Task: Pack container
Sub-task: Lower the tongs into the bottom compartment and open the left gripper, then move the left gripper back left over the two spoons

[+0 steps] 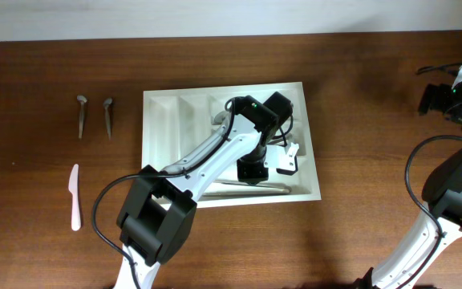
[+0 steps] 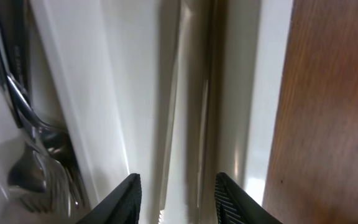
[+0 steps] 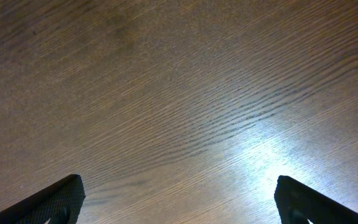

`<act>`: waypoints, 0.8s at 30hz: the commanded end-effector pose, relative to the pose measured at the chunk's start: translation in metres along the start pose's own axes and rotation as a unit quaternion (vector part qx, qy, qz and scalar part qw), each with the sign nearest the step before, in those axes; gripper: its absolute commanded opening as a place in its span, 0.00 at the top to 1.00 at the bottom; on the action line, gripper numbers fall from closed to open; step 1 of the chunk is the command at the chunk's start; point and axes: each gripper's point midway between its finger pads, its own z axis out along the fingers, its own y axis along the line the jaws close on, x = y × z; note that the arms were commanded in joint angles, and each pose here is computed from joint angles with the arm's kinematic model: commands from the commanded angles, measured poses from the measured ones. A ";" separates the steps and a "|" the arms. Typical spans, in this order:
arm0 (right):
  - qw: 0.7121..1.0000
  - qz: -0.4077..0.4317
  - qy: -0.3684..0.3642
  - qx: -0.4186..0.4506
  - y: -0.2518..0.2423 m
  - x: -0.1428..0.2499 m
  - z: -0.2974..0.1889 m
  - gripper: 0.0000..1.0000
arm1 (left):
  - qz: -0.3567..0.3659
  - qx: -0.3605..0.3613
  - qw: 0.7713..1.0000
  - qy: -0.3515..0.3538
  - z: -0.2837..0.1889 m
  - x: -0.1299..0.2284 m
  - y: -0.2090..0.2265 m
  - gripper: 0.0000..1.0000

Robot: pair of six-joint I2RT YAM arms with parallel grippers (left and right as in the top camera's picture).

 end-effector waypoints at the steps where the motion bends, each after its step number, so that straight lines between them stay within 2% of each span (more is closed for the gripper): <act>1: 1.000 0.003 -0.006 -0.001 0.002 -0.001 -0.005 0.01 | 0.006 -0.019 1.000 0.011 0.001 0.002 0.009 0.59; 2: 1.000 0.003 -0.006 -0.001 0.002 -0.001 -0.005 0.01 | 0.005 -0.035 0.999 0.020 -0.003 0.004 0.015 0.53; 3: 1.000 0.003 -0.006 -0.001 0.002 -0.001 -0.005 0.01 | -0.003 -0.059 0.998 0.031 -0.009 0.007 0.025 0.42; 5: 1.000 0.003 -0.006 -0.001 0.002 -0.001 -0.005 0.01 | -0.036 -0.119 0.991 0.048 -0.027 0.010 0.046 0.27; 7: 1.000 0.003 -0.006 -0.001 0.002 -0.001 -0.005 0.01 | -0.081 -0.182 0.979 0.042 -0.053 0.008 0.071 0.01; 10: 1.000 0.003 -0.006 -0.001 0.002 -0.001 -0.005 0.01 | -0.132 -0.239 0.962 -0.011 -0.095 -0.002 0.098 0.01; 13: 1.000 0.003 -0.006 -0.001 0.002 -0.001 -0.005 0.01 | -0.206 -0.280 0.936 -0.058 -0.137 0.007 0.123 0.01; 16: 1.000 0.003 -0.006 -0.001 0.002 -0.001 -0.005 0.01 | -0.300 -0.304 0.901 -0.076 -0.170 0.046 0.145 0.01; 20: 1.000 0.003 -0.006 -0.001 0.002 -0.001 -0.005 0.01 | -0.420 -0.301 0.853 -0.075 -0.182 0.127 0.172 0.01; 24: 1.000 0.003 -0.006 -0.001 0.002 -0.001 -0.005 0.01 | -0.475 -0.225 0.838 -0.146 -0.179 0.171 0.182 0.01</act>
